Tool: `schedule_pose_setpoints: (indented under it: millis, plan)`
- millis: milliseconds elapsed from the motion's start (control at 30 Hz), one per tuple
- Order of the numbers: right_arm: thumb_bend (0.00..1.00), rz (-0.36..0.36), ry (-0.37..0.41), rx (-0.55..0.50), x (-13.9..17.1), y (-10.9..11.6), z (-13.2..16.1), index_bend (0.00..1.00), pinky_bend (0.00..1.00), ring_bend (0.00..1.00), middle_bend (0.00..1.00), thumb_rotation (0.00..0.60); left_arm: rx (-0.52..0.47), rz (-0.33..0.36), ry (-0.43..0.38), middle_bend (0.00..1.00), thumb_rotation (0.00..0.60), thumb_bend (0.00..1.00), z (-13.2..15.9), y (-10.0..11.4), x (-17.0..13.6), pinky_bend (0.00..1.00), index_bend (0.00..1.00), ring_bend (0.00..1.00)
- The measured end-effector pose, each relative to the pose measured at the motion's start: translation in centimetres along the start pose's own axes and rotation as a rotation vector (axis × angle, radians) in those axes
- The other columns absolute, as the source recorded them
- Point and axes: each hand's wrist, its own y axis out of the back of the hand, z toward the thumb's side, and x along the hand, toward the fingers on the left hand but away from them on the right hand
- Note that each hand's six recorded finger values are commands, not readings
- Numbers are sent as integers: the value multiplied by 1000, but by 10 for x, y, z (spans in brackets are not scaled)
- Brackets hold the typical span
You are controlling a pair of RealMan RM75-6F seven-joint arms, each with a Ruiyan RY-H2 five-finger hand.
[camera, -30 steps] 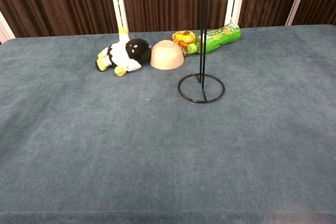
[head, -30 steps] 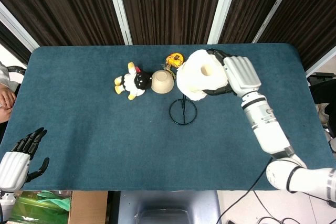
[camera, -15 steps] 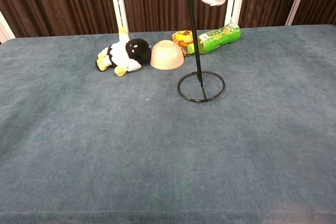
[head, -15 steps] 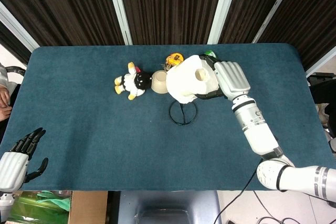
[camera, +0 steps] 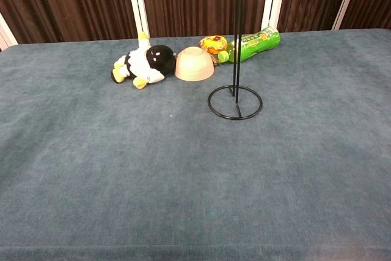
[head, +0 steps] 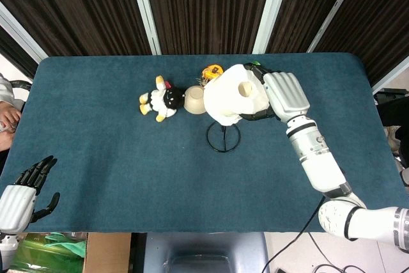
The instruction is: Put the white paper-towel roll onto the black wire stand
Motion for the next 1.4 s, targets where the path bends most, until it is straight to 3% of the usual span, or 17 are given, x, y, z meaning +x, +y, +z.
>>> schedule_pose_setpoints:
  millis: [167, 233, 300, 367, 433, 567, 800, 1033, 1233, 1400]
  plan:
    - [236, 19, -37, 46, -5, -7, 1, 786, 510, 700, 709, 600, 2, -8, -5, 73, 600, 436, 2, -2, 0, 261, 0, 141]
    - [236, 27, -50, 67, -6, -9, 1, 728, 506, 684, 698, 600, 1, -7, -3, 73, 600, 437, 1, -2, 0, 261, 0, 140]
    - [236, 42, -68, 76, -7, -13, 1, 558, 470, 619, 627, 600, -1, -3, -3, 73, 600, 436, 1, -1, 0, 261, 0, 140]
    - [236, 69, -87, 72, -7, -17, 0, 189, 351, 404, 385, 600, -3, -1, -5, 73, 600, 435, 2, 0, 0, 261, 0, 141]
    - [222, 98, -100, 69, -6, -21, 1, 16, 249, 218, 200, 600, -4, -3, -8, 73, 600, 436, 3, -1, 0, 261, 0, 141]
    - [173, 116, -102, 64, -5, -23, 1, 0, 159, 88, 83, 600, -6, 2, -14, 73, 600, 437, 5, 0, 0, 261, 0, 140]
    - [161, 72, -79, 143, 5, -10, -13, 0, 106, 20, 6, 600, -7, 4, -16, 73, 600, 436, 6, 0, 1, 261, 0, 141]
    - [160, 45, -52, 189, 23, -3, -26, 0, 69, 0, 0, 600, 3, 4, -27, 73, 600, 435, 9, -2, 0, 261, 0, 140]
    - [161, 7, -17, 293, 74, -19, -56, 0, 0, 0, 0, 600, 14, 37, -38, 15, 600, 437, 11, 2, 0, 227, 0, 41]
    - [161, -104, -99, 333, 157, -45, -117, 0, 0, 0, 0, 600, 23, 60, -62, 6, 600, 436, 14, 1, 1, 138, 0, 15]
